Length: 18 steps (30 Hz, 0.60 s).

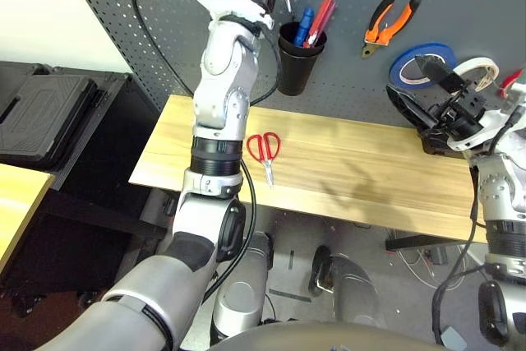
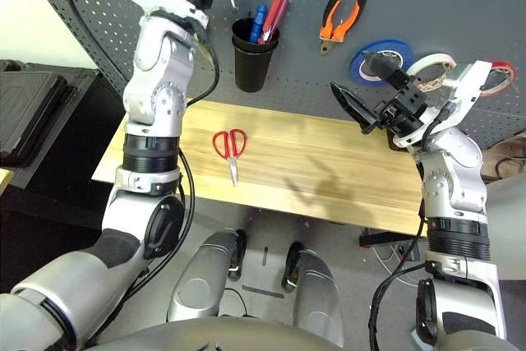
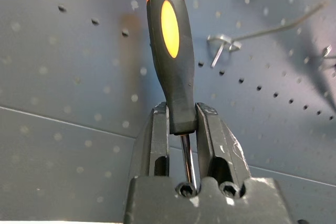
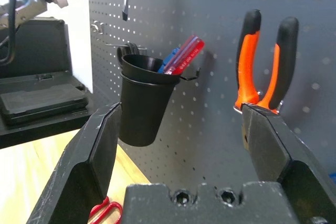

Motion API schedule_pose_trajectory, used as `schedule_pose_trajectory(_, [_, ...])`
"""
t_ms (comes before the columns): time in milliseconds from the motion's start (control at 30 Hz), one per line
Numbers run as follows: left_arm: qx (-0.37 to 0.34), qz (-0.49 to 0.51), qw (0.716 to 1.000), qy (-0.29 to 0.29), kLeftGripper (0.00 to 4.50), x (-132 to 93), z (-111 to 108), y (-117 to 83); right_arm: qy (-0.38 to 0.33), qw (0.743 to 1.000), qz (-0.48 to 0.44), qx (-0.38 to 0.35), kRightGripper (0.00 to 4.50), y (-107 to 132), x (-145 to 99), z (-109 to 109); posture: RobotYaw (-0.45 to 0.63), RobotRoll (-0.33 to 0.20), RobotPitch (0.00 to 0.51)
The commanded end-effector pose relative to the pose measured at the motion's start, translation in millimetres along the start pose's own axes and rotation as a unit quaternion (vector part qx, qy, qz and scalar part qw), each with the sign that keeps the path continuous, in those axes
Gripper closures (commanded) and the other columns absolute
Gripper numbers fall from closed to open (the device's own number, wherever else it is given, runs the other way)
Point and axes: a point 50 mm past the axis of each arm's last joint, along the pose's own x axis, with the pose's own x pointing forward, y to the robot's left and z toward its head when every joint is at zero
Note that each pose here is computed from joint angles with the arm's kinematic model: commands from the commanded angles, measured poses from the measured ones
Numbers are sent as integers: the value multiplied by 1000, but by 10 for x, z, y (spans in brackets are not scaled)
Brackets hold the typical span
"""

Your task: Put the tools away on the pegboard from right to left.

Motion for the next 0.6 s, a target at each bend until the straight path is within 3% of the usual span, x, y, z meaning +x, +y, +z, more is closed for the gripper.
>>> schedule_pose_trajectory(33, [13, -13, 1000, 4, 3928, 39, -108, -61, 1, 1000, -5, -7, 0, 9, -3, -6, 153, 0, 158])
schedule_pose_trajectory(367, [56, -7, 998, 36, 3928, -26, -395, 19, 0, 1000, -15, -13, 0, 38, 9, 8, 131, 0, 168])
schedule_pose_trajectory(600, [89, -7, 995, 43, 3928, -61, -478, 85, 1, 1000, -19, -14, 0, 48, 9, 16, 129, 0, 172])
